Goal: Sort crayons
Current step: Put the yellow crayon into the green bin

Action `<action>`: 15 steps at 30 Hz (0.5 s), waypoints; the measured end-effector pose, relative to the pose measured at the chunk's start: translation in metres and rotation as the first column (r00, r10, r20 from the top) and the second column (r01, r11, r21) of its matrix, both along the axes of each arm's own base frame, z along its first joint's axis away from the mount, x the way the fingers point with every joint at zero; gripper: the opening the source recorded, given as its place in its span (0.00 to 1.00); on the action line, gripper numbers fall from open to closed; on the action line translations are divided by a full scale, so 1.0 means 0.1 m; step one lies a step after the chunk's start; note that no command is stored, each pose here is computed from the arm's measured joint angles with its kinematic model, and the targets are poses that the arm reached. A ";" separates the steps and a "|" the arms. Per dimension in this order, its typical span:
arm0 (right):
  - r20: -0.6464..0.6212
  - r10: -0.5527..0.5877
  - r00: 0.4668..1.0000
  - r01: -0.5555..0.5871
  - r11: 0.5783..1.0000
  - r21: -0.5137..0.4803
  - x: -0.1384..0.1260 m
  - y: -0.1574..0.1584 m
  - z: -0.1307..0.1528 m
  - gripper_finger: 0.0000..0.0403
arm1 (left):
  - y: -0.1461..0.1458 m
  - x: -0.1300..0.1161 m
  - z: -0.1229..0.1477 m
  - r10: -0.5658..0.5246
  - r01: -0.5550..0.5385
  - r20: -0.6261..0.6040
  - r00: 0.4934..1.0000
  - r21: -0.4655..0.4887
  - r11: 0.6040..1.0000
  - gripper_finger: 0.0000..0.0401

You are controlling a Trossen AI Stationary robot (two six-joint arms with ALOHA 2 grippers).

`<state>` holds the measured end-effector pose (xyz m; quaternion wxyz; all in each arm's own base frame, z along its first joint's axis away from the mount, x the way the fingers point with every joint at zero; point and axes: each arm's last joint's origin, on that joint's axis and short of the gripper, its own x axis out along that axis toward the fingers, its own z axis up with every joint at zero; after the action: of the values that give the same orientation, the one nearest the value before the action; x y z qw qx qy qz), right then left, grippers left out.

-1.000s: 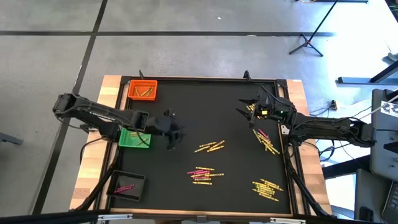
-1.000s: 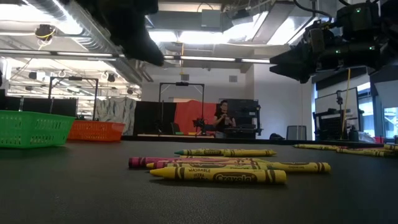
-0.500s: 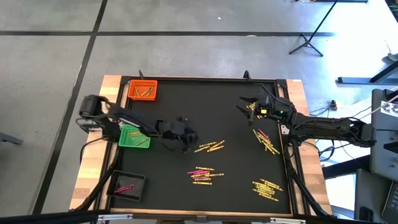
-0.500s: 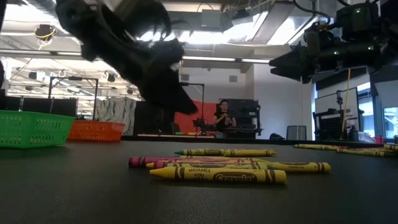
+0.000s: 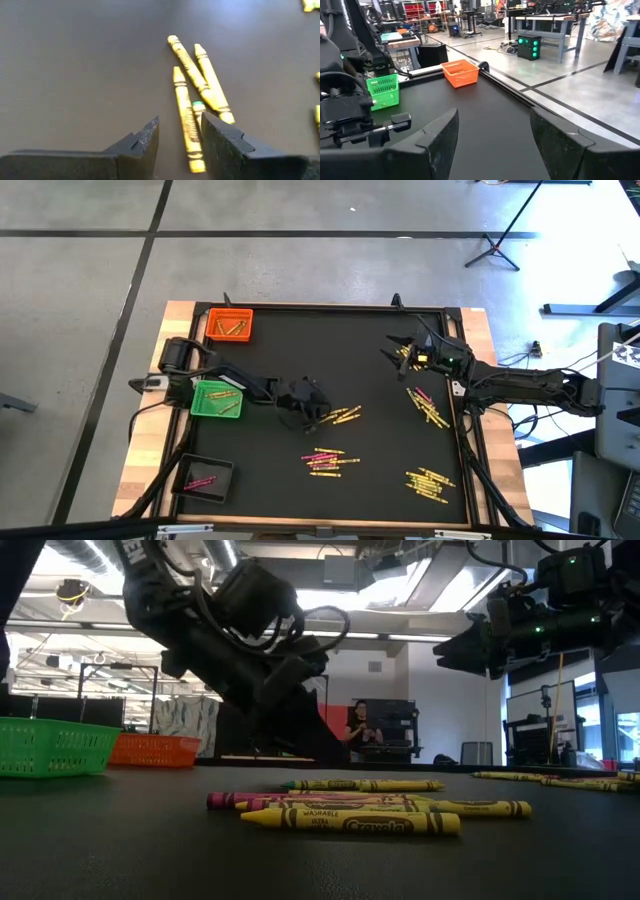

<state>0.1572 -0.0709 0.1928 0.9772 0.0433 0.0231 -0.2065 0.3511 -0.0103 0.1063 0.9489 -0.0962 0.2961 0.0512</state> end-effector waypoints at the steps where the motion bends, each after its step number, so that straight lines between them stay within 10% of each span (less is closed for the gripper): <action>1: 0.000 -0.007 1.000 0.007 1.000 0.000 0.00 0.00 0.00 0.61 | 0.01 0.00 0.00 0.005 -0.005 -0.002 1.000 -0.004 1.000 0.32; 15: -0.002 -0.012 1.000 0.012 1.000 -0.001 0.00 0.00 0.00 0.61 | -0.07 -0.01 -0.11 0.015 -0.014 -0.036 0.999 0.028 0.999 0.32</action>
<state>0.1570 -0.0712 0.1927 0.9760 0.0429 0.0240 -0.2122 0.3505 -0.0175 0.0951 0.9443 -0.0840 0.3116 0.0641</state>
